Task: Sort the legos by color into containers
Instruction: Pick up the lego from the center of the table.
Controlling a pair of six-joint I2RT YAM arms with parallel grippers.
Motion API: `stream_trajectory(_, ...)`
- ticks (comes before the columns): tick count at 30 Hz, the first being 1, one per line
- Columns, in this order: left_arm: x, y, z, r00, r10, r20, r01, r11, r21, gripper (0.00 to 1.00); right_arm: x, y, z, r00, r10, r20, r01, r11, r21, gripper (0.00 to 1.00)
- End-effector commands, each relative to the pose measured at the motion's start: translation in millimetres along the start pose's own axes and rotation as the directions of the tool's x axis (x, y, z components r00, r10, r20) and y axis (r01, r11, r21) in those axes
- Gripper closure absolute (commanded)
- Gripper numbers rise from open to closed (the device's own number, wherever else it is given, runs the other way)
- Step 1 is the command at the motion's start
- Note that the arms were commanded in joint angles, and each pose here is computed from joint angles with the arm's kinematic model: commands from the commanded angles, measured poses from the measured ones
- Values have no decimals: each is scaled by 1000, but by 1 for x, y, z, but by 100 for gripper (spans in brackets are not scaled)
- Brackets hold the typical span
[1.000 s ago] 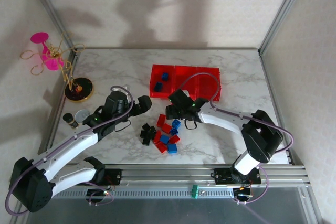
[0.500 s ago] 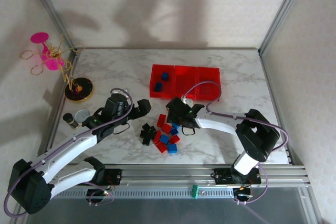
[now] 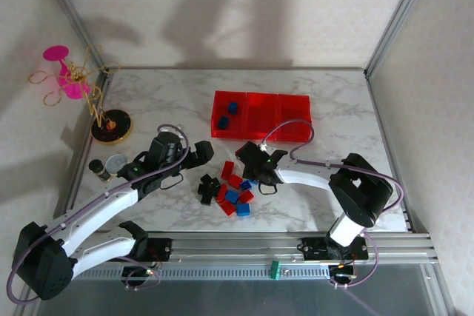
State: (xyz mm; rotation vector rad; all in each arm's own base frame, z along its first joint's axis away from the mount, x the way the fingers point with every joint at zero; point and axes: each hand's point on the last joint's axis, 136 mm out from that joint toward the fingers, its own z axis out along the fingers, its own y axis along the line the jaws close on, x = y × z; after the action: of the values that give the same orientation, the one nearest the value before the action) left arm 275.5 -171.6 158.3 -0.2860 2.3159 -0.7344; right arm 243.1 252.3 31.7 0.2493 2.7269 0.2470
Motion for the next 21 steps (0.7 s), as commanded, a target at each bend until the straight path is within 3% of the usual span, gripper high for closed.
stream_trajectory(1, 2, -6, -1, 999, 32, -19, -32, 999, 18, 0, 3, 2, -2, 1000, -17, -8, 17, 1000, 19, 53)
stream_trajectory(11, -10, -9, -5, 999, 37, 33, -37, 999, 11, 0, -16, 9, -28, 996, -59, 66, 59, 998, 8, 67)
stream_trajectory(21, -42, -14, -13, 992, 6, 126, -5, 1000, -3, 0, -75, 62, -61, 962, -148, 231, 169, 983, -74, 68)
